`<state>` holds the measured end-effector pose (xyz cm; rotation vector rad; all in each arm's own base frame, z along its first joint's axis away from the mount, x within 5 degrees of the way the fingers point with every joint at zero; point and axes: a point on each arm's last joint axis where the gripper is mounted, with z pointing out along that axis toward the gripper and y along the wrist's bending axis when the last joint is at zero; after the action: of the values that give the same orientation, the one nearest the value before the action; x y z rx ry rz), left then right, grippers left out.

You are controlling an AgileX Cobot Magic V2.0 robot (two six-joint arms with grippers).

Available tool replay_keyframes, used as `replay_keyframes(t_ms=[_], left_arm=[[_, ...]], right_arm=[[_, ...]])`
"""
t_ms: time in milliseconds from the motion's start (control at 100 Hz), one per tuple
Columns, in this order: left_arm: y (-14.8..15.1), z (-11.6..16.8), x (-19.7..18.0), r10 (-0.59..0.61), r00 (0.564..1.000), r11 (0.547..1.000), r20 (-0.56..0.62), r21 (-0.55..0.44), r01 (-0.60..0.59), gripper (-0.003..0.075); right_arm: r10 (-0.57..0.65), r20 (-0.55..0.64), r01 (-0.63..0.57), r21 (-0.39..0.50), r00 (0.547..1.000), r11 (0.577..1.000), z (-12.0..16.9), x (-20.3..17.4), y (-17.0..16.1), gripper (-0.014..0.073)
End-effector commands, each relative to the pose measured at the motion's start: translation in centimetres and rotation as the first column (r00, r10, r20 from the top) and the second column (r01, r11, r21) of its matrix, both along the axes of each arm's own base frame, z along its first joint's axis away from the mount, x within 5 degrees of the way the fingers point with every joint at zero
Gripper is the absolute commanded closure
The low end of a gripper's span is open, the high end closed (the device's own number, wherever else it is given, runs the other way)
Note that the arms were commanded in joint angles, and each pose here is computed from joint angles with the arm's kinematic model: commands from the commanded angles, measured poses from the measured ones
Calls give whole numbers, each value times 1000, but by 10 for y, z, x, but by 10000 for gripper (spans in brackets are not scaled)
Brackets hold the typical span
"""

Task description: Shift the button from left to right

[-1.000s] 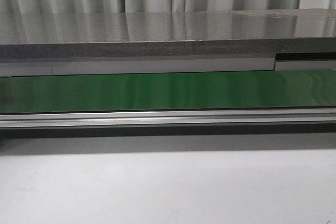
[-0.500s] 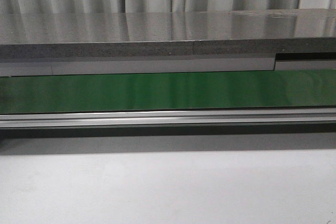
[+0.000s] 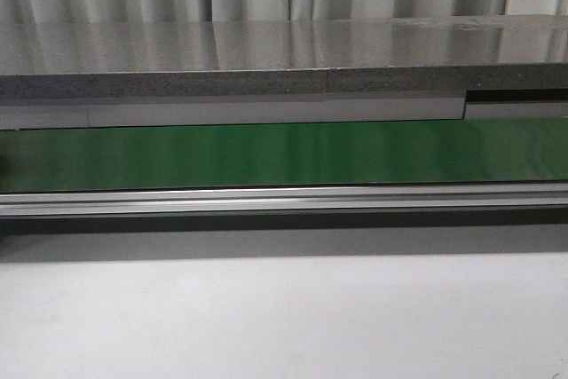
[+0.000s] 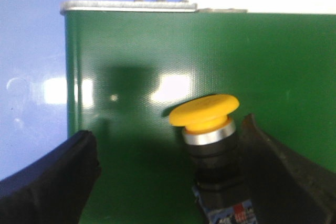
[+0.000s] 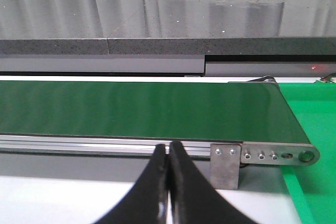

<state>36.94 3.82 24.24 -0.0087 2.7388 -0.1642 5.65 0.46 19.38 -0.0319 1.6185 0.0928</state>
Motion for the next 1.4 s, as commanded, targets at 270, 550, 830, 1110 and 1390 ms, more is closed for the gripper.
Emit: replay_keyframes(t_ms=[270,550,830,1110,1390], left_arm=[[-20,76,-25,-53,973,999,226,14,51,183],[-42,100,-73,-95,900,995,426,57,78,184],[-50,109,-140,-62,760,998,647,53,37,184],[-45,104,-204,-21,581,998,814,51,-36,184],[-43,82,-250,-8,473,997,881,44,-64,184]], right_arm=[[-5,118,5,1,993,1000,14,-2,0,662],[-5,118,5,1,993,1000,14,-2,0,662],[-5,118,5,1,993,1000,14,-2,0,662],[-5,118,5,1,993,1000,14,-2,0,662],[-5,118,5,1,993,1000,14,-2,0,662]])
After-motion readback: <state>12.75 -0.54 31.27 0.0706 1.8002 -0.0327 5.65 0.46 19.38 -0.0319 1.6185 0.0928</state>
